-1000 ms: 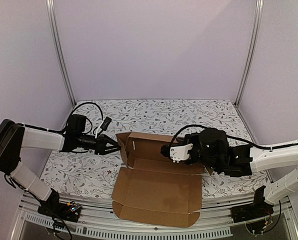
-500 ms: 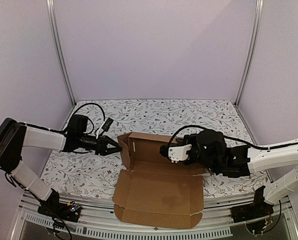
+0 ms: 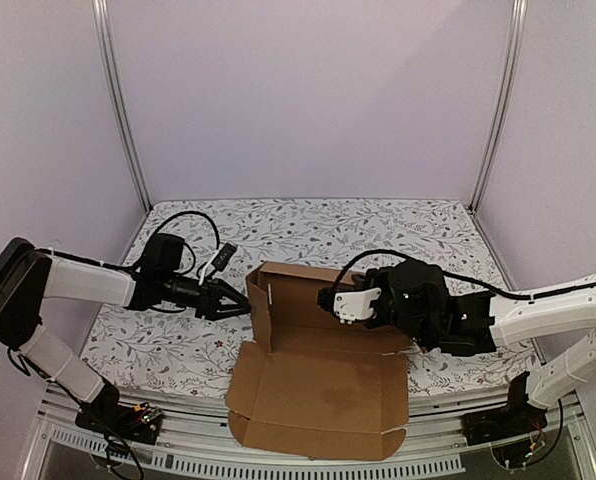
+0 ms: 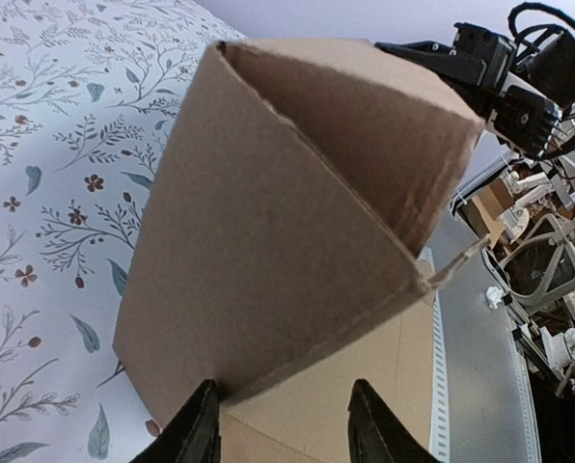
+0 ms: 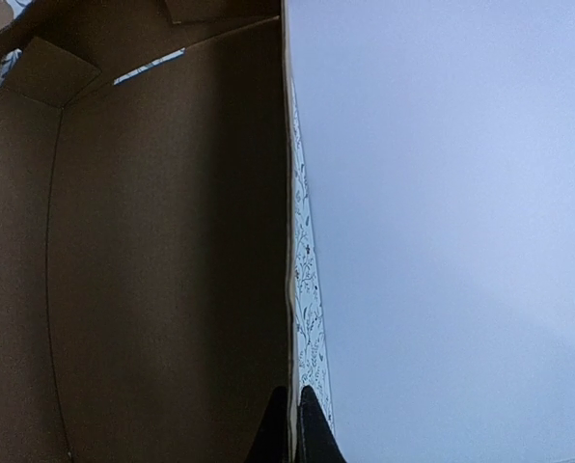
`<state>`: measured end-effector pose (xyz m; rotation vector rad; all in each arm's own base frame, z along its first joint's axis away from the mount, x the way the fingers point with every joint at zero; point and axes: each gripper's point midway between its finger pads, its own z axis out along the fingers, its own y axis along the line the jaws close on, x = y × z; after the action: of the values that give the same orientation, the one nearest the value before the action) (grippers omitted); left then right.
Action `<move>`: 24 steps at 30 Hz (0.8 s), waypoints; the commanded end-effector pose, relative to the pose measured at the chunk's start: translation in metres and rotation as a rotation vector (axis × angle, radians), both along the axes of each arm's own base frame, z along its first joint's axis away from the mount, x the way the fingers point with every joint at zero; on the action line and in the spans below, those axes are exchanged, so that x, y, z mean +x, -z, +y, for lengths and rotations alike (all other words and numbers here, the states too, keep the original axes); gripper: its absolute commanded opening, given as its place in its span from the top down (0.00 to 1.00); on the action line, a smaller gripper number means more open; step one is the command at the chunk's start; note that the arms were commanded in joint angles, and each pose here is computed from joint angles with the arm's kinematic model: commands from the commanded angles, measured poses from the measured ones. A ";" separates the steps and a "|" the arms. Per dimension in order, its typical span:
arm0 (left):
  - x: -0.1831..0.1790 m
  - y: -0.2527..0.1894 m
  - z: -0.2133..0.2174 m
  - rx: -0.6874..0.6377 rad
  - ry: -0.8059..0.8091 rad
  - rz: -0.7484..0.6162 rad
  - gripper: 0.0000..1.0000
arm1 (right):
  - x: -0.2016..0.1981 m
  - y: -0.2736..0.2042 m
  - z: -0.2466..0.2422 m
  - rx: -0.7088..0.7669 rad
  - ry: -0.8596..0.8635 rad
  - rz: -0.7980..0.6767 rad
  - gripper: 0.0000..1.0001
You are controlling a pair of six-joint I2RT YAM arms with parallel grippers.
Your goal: Fold the paper box
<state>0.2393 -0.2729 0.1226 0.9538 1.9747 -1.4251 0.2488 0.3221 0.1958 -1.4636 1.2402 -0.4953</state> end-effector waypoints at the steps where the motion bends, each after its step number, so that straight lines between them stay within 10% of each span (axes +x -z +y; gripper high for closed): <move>1: -0.012 -0.003 -0.005 0.000 0.011 -0.015 0.55 | -0.002 0.014 -0.002 -0.035 0.008 0.020 1.00; 24: 0.009 -0.006 -0.019 0.186 -0.277 -0.270 0.53 | -0.014 0.030 0.006 -0.069 0.024 0.010 1.00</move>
<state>0.2439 -0.2961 0.1284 0.8988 1.9805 -1.0493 0.2451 0.3265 0.1916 -1.4446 1.2477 -0.5288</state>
